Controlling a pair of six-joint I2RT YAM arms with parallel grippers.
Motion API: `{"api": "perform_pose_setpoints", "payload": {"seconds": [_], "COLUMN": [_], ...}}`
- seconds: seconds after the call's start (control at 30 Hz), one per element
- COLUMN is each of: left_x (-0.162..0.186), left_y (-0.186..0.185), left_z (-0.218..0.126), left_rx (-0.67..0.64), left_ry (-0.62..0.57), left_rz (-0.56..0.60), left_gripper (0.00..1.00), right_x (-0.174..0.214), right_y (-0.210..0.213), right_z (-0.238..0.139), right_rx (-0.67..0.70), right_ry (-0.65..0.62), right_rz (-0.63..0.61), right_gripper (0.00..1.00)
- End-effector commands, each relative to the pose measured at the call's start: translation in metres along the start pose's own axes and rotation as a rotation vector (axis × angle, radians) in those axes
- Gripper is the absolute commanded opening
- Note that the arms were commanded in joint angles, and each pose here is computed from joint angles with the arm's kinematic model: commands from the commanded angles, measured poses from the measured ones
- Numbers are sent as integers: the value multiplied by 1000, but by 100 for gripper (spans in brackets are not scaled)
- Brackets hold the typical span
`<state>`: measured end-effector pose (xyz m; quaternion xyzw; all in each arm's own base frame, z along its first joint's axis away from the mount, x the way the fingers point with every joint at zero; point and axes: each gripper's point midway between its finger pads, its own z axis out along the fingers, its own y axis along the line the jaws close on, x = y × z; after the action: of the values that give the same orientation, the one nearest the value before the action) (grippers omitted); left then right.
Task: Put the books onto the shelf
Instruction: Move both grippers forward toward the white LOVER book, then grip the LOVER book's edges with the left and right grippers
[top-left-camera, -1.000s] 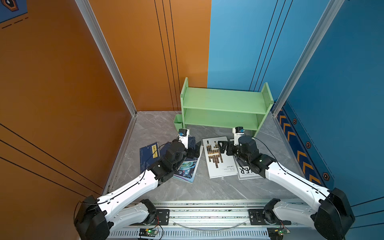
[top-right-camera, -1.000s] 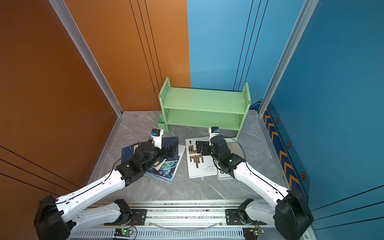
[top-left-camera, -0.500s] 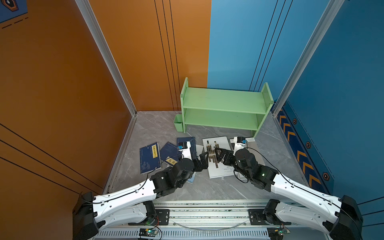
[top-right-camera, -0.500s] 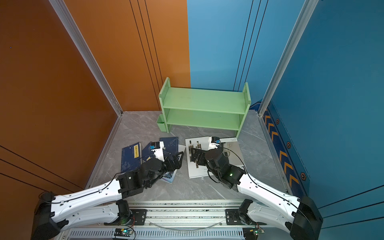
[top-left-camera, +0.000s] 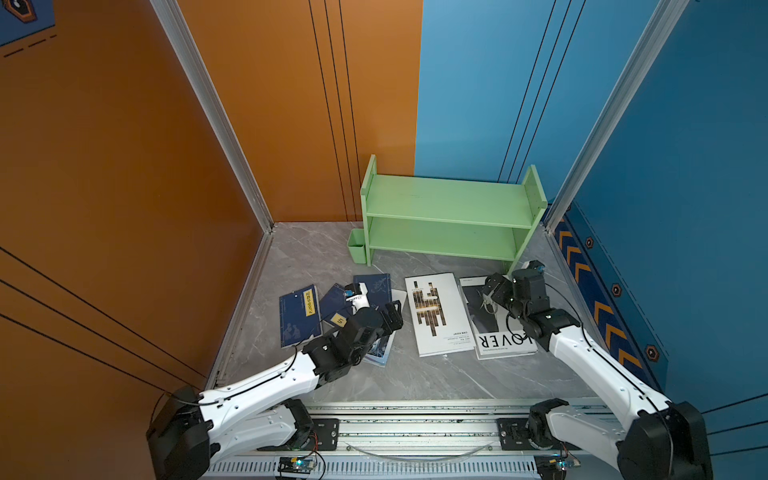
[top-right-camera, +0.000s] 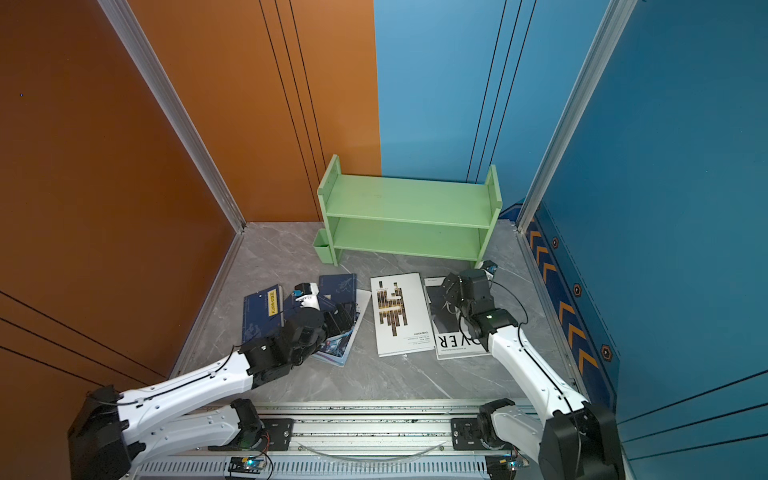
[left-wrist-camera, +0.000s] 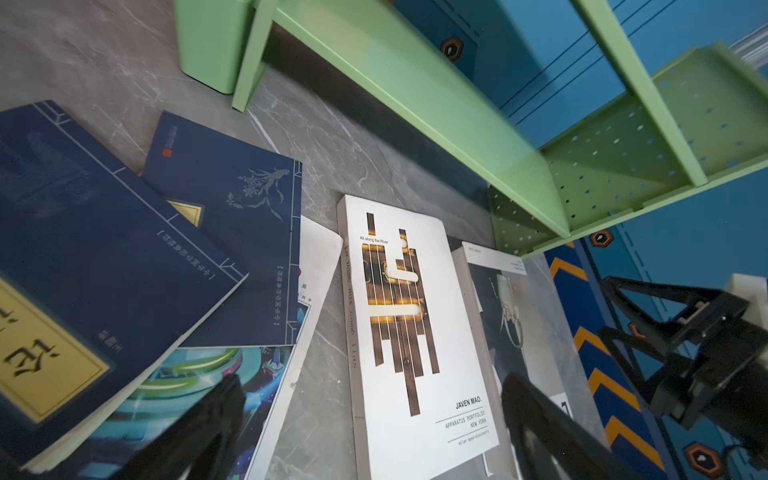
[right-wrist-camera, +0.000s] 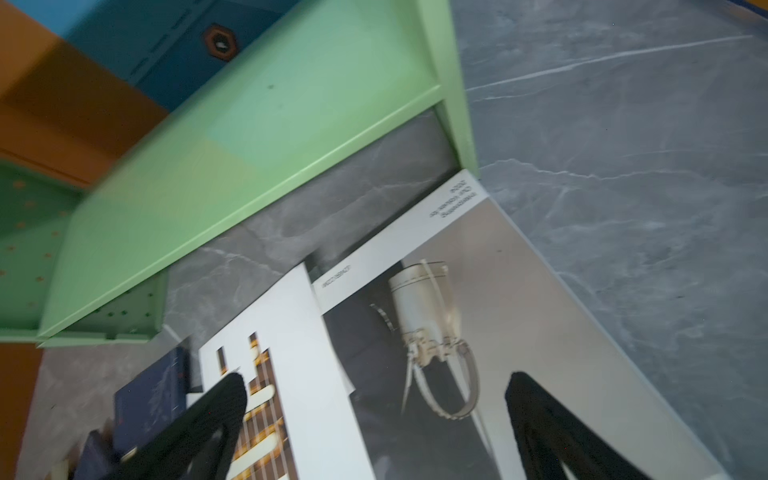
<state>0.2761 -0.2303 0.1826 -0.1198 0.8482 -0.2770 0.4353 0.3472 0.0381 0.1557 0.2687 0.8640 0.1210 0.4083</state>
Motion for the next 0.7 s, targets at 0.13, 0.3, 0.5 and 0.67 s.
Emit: {"api": "perform_pose_setpoints", "payload": {"seconds": [0.13, 0.3, 0.5, 0.67], "left_x": [44, 90, 123, 141], "left_y": [-77, -134, -160, -163], "left_z": [55, 103, 136, 154], "left_rx": [140, 241, 282, 243], "left_ry": [257, 419, 485, 514], "left_rz": [188, 179, 84, 29], "left_gripper": [98, 98, 98, 98], "right_x": [3, -2, 10, 31], "right_y": [-45, -70, -78, -96], "right_z": [28, 39, 49, 59], "right_rx": [12, 22, 12, 62], "right_ry": [155, 182, 216, 278], "right_rz": [47, 94, 85, 76], "right_gripper": [100, 100, 100, 100]}}
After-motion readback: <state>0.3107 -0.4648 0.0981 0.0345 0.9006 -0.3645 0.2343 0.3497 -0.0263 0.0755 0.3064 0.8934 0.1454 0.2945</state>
